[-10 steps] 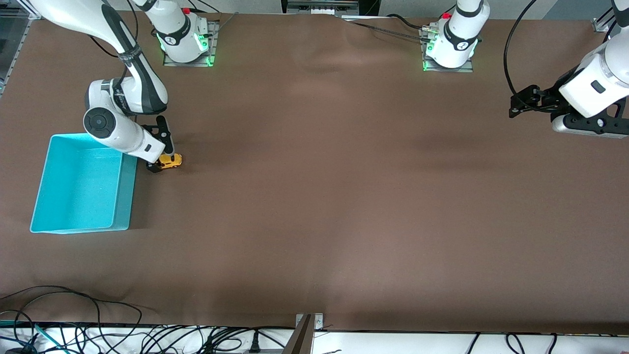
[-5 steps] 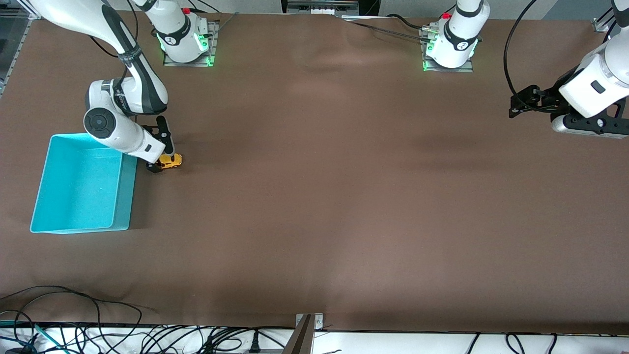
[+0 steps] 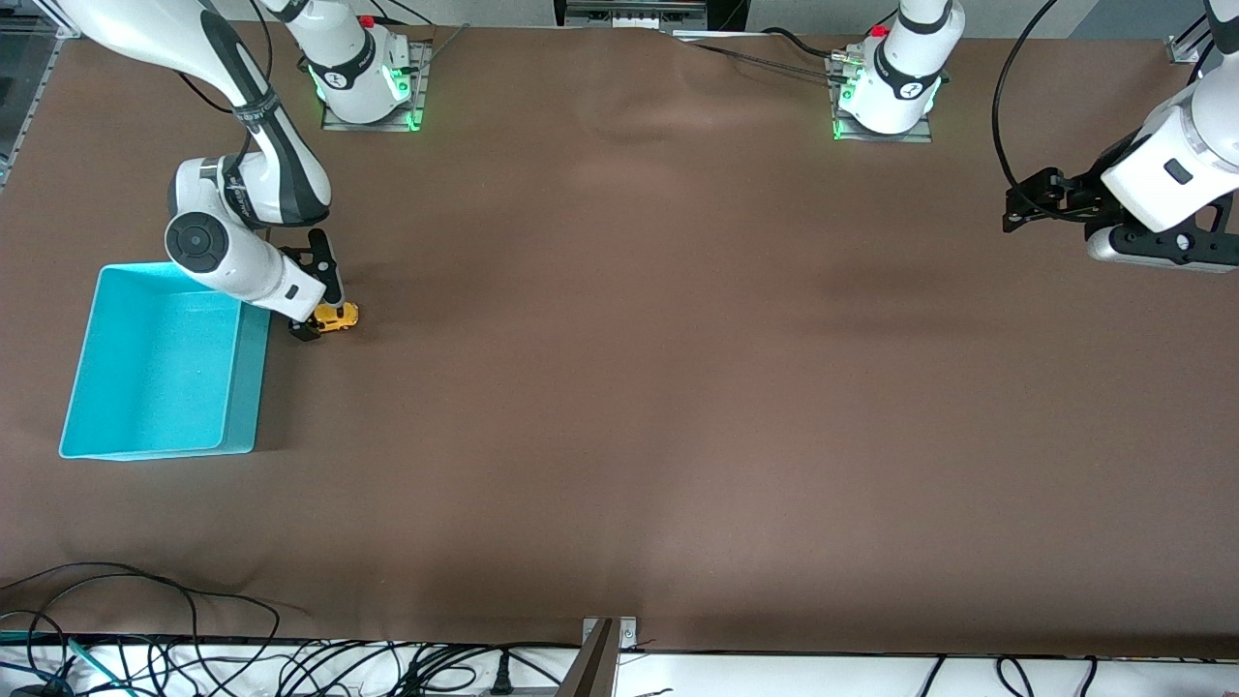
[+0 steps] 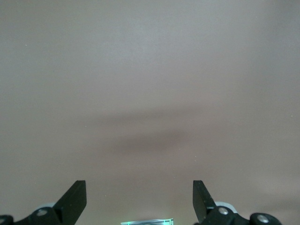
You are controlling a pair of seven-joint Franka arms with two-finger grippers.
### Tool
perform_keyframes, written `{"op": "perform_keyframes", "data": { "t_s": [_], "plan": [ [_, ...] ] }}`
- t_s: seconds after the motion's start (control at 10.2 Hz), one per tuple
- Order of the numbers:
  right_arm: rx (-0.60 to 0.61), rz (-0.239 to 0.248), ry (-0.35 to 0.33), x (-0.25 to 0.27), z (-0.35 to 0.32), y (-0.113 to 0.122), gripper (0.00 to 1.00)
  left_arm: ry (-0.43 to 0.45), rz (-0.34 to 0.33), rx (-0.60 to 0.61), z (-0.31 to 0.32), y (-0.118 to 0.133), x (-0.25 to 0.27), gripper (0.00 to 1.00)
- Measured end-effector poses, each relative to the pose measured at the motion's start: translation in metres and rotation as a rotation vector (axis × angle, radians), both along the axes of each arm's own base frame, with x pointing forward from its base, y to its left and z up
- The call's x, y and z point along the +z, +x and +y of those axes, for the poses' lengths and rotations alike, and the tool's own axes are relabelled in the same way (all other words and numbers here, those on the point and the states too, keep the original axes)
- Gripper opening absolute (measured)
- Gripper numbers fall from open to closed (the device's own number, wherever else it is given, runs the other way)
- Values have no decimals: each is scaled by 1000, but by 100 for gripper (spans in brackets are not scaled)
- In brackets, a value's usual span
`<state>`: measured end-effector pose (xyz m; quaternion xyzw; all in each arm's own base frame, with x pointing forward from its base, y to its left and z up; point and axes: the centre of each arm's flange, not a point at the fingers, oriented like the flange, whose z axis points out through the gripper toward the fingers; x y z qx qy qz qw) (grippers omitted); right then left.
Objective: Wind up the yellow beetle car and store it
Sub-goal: 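Lower the right gripper and close it on the yellow car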
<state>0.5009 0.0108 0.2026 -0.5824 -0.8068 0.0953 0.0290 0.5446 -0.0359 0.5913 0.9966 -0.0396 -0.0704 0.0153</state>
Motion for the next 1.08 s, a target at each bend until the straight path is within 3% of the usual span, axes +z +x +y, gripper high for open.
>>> {"op": "perform_keyframes", "data": {
  "t_s": [1.08],
  "plan": [
    [4,6,8,-18,1,-2,100,0,6,1,0,0,-1,100]
  ]
}}
